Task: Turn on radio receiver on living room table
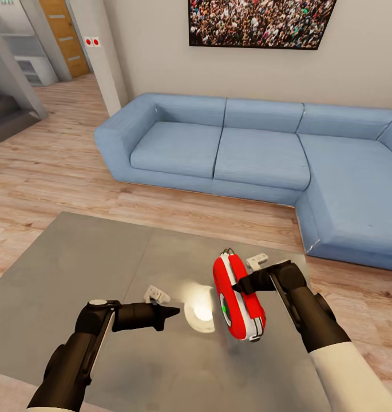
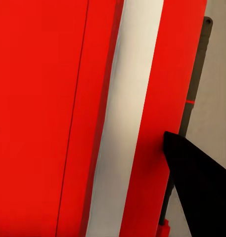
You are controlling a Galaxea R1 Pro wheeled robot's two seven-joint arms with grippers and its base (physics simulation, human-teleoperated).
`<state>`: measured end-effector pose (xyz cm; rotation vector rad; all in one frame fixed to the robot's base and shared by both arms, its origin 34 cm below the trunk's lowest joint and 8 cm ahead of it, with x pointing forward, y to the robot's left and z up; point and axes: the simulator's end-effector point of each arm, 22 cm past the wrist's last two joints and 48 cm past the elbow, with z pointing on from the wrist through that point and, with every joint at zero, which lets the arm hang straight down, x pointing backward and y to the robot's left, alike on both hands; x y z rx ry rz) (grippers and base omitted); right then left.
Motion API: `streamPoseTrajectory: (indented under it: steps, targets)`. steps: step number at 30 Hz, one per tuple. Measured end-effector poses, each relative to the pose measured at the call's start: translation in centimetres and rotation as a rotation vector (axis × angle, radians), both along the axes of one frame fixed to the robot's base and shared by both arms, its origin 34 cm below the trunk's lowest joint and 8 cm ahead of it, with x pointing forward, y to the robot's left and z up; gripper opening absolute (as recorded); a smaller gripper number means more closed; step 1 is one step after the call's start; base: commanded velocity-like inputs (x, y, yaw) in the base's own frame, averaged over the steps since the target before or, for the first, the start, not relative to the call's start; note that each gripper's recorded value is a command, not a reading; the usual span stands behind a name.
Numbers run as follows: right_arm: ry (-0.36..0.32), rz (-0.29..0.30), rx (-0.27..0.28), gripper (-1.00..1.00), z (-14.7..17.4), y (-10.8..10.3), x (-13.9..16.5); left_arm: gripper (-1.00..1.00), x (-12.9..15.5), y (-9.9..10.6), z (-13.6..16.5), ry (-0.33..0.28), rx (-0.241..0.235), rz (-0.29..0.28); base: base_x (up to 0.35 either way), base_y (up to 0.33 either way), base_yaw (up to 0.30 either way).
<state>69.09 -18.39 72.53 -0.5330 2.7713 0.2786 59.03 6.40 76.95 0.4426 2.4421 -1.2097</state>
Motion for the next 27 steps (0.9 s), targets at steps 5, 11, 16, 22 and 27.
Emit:
streamPoseTrajectory:
  steps: [5,11,16,22,27]
  targets:
    - [0.003,-0.003,-0.003,-1.0,-0.3,0.0,-0.9,-1.0,0.0,0.0,0.0,0.0,0.0,0.0,0.0,0.0,0.0]
    - [0.012,0.0,-0.007,-1.0,-1.5,-0.1,-2.5,-1.0,0.0,0.0,0.0,0.0,0.001,0.0,0.0,0.0,0.0]
    - [0.014,-0.002,-0.016,-1.0,-2.0,-0.3,-3.0,-1.0,0.0,0.0,-0.1,0.001,0.001,0.001,0.0,0.0,0.0]
    - [-0.036,0.009,-0.03,-1.0,-2.7,-0.5,-3.2,-1.0,-0.3,0.0,-0.5,0.015,0.001,0.0,0.0,0.0,0.0]
    - [-0.048,0.003,-0.026,-1.0,-3.0,-0.8,-3.2,-1.0,-0.3,0.0,-0.5,0.017,0.001,0.0,0.0,0.0,0.0]
